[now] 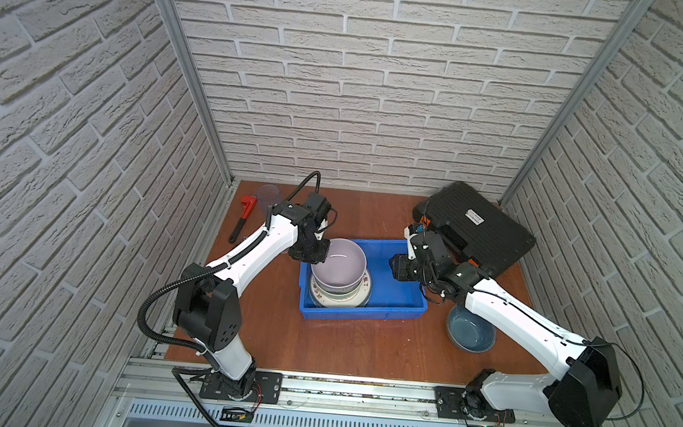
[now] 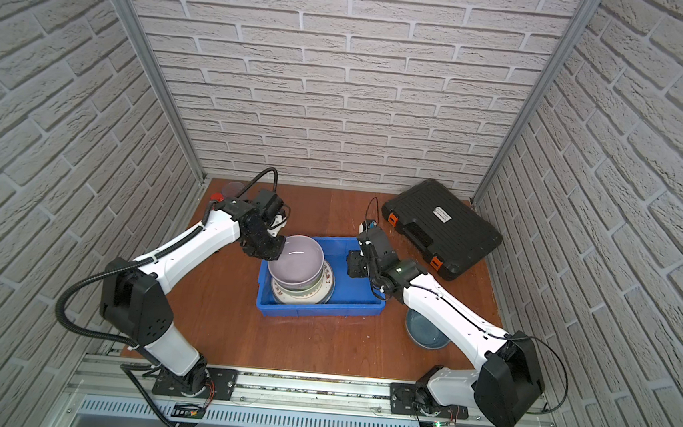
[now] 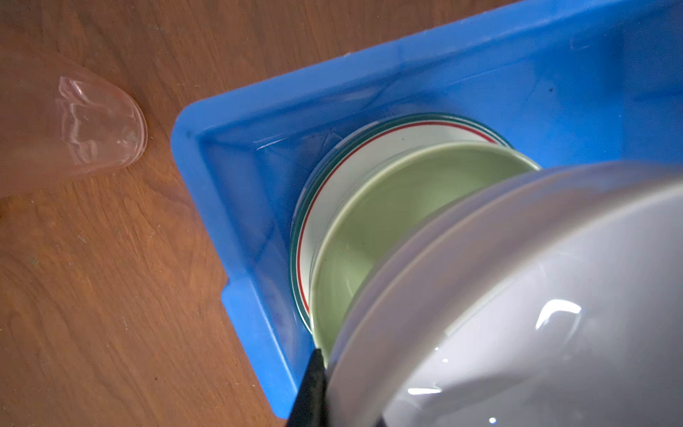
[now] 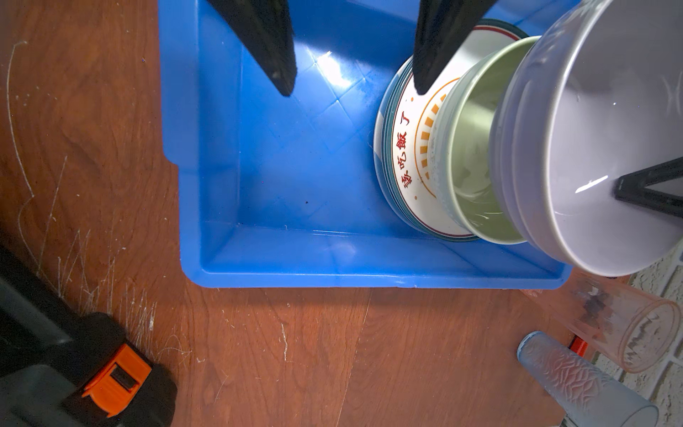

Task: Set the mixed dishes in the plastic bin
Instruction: 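Lower the lavender bowl onto the pale green bowl in the bin, then open the left gripper and raise it while right gripper moves toward the blue-grey bowl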

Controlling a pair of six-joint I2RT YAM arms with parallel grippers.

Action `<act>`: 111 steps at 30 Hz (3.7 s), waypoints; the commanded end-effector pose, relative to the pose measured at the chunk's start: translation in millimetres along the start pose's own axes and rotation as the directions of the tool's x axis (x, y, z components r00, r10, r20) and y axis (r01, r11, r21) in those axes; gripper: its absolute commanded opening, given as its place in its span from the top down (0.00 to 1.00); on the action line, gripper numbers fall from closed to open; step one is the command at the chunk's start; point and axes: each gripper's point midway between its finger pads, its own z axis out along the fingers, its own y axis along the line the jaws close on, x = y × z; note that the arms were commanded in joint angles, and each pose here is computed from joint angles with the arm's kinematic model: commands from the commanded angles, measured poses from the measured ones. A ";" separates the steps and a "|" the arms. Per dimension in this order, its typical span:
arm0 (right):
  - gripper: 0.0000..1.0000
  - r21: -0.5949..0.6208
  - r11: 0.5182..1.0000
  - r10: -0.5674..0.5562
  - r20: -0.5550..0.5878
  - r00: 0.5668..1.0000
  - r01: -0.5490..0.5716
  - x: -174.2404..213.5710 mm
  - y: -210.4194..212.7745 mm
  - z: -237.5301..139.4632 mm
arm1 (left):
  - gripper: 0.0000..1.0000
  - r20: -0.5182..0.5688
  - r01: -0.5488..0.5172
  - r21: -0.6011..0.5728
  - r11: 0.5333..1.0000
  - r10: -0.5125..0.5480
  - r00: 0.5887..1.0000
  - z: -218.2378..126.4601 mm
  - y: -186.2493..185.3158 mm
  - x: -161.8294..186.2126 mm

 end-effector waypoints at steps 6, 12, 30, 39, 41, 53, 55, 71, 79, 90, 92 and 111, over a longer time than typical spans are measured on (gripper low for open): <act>0.47 -0.018 1.000 0.011 0.018 1.000 -0.011 -4.7 4.8 2.3 | 1.00 0.062 -0.017 0.046 0.999 0.014 0.998 0.1 -13.3 -15.3; 0.47 -0.018 1.000 0.011 0.014 1.000 -0.011 -3.9 4.7 3.8 | 1.00 0.060 -0.021 0.032 0.999 0.019 0.998 4.2 -12.1 -15.5; 0.47 -0.014 1.000 0.011 0.011 1.000 -0.011 -0.9 3.1 4.8 | 0.96 0.019 -0.029 0.002 1.000 0.028 0.999 21.6 -8.0 -9.7; 0.47 -0.011 1.000 0.013 0.011 1.000 -0.012 0.0 2.0 4.6 | 0.88 0.011 -0.033 -0.011 0.999 0.033 0.999 23.7 -6.2 -8.6; 0.47 -0.010 1.000 0.012 0.011 1.000 -0.012 0.0 1.9 4.7 | 0.86 0.008 -0.032 -0.016 0.999 0.032 0.999 24.3 -5.3 -8.2; 0.47 -0.013 1.000 0.011 0.011 1.000 -0.011 -0.5 2.6 4.8 | 0.77 0.007 -0.039 -0.027 0.999 0.039 0.999 15.9 -4.8 -6.7; 0.47 -0.013 1.000 0.011 0.012 1.000 -0.011 -0.8 2.8 4.8 | 0.77 0.010 -0.039 -0.031 0.999 0.039 0.999 12.0 -4.1 -7.5; 0.47 -0.019 1.000 0.013 0.009 1.000 -0.013 -0.7 4.3 6.8 | 0.78 0.019 -0.056 -0.093 0.994 0.058 0.998 -12.1 5.7 -4.5; 0.47 -0.020 1.000 0.013 0.012 1.000 -0.013 -1.4 4.4 5.2 | 0.85 0.011 -0.058 -0.092 0.994 0.059 0.998 -5.8 5.8 -4.2; 0.47 -0.015 1.000 0.007 0.015 1.000 -0.007 -3.5 3.7 0.9 | 0.88 0.004 -0.058 -0.090 0.994 0.059 0.998 3.8 6.4 -2.7; 0.47 -0.014 1.000 0.008 0.014 1.000 -0.007 -3.2 3.4 1.4 | 0.88 0.000 -0.058 -0.091 0.994 0.058 0.998 6.6 7.2 -1.8; 0.46 0.066 0.997 -0.043 -0.011 0.999 0.044 -2.4 -11.5 -16.5 | 0.81 0.015 -0.039 -0.095 0.995 0.040 0.999 5.5 11.0 -0.5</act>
